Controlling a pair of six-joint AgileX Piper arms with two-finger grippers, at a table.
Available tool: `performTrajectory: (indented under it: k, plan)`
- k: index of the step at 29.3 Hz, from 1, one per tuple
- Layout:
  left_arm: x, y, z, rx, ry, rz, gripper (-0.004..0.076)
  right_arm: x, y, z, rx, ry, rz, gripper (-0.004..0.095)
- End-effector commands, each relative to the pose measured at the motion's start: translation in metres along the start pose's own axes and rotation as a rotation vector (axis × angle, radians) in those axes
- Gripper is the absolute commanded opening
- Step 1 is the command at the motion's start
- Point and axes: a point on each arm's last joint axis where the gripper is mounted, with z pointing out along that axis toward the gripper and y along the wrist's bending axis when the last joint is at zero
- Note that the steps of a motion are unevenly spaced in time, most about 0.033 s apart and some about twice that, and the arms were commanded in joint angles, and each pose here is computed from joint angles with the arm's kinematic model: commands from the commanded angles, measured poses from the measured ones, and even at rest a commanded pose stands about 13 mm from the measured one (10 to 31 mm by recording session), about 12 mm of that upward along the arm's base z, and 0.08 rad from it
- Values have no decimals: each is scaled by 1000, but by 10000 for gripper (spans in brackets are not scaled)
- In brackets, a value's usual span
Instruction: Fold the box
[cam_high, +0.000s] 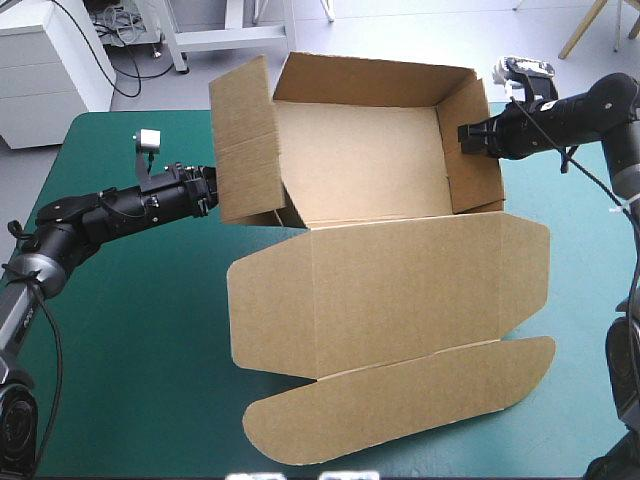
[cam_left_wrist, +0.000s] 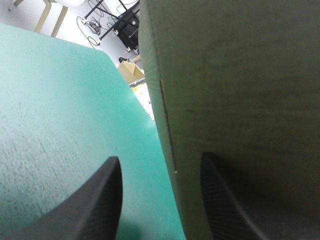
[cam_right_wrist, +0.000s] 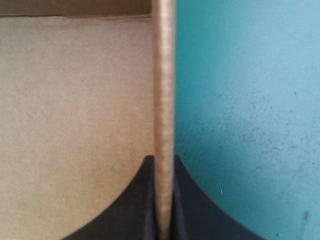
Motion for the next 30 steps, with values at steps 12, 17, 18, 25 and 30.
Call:
performTrajectory:
  k: [12,17,18,25,30]
  plan:
    - [-38,-69,-1,173,-18,142,470,-11,12,-20,-15,-115,12,-18]
    - [-40,-78,1,192,-4,145,521,-12,11,-19,-12,-121,13,-18]
    - [-41,-79,2,195,-3,143,521,-12,11,-19,-12,-121,14,-18]
    - [-46,-99,11,193,9,200,521,-12,11,-19,-14,-120,18,-18]
    - [-47,-107,21,68,61,238,521,-12,11,-19,-14,-120,44,-17]
